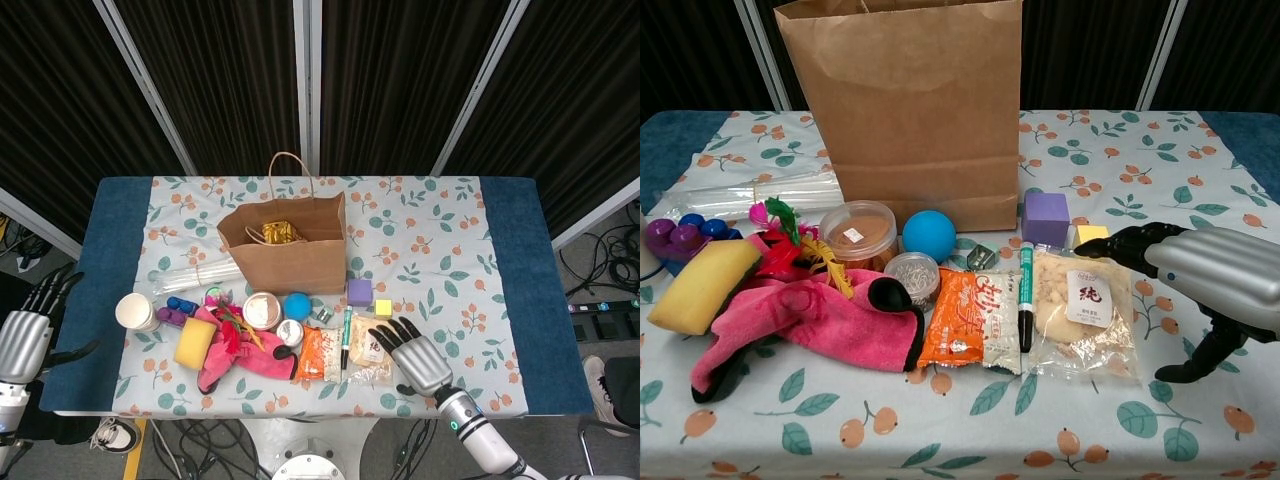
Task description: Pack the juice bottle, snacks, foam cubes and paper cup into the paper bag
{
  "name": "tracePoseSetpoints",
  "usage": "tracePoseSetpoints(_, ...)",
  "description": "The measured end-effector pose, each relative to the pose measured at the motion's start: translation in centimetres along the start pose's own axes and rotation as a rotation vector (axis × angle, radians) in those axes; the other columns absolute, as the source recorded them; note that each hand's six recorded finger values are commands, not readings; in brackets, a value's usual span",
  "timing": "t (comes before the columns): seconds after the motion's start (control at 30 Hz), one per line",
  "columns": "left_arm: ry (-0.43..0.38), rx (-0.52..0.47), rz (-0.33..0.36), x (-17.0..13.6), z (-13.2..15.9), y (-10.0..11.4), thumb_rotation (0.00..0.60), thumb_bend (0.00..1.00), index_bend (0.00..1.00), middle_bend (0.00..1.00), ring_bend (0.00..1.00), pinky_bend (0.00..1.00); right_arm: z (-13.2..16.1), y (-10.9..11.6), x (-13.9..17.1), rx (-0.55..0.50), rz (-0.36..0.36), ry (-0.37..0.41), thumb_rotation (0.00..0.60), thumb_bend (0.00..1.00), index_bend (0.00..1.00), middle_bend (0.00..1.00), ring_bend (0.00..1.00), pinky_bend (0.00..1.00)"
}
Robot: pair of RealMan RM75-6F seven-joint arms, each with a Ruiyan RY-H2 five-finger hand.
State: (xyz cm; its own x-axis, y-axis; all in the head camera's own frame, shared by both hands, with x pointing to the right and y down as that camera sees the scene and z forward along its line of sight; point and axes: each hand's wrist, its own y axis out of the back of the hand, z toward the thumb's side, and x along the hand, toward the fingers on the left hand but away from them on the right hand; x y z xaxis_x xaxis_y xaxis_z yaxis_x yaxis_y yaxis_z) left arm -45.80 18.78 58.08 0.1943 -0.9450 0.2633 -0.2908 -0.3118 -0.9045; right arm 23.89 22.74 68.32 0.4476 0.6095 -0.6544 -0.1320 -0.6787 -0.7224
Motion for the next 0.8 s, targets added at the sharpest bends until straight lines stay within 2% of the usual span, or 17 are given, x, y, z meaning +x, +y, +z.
tracePoseSetpoints(0.37, 0.002, -0.001, 0.01, -0.1, -0.3, 0.1, 0.6, 0.09, 0.13, 0.1, 0.06, 0.16, 0.9, -0.1, -2.2, 0.069, -0.012, -0.007, 0.6, 0.0, 0.0, 0.06, 0.0, 0.0)
tracePoseSetpoints(0.67, 0.007, -0.001, 0.016, -0.1, -0.5, 0.2, 0.6, 0.09, 0.13, 0.1, 0.06, 0.16, 1.4, -0.7, -4.1, 0.104, 0.009, -0.014, 0.6, 0.0, 0.0, 0.09, 0.0, 0.0)
tracePoseSetpoints(0.73, 0.008, -0.002, 0.016, -0.1, -0.5, 0.2, 0.6, 0.09, 0.13, 0.1, 0.06, 0.16, 1.5, -0.9, -4.5, 0.105, 0.013, -0.017, 0.6, 0.0, 0.04, 0.13, 0.01, 0.0)
tracePoseSetpoints(0.8, 0.009, -0.002, 0.015, -0.1, -0.6, 0.1, 0.6, 0.09, 0.13, 0.1, 0.06, 0.16, 1.6, -1.0, -4.8, 0.111, 0.009, -0.017, 0.6, 0.0, 0.12, 0.2, 0.04, 0.0)
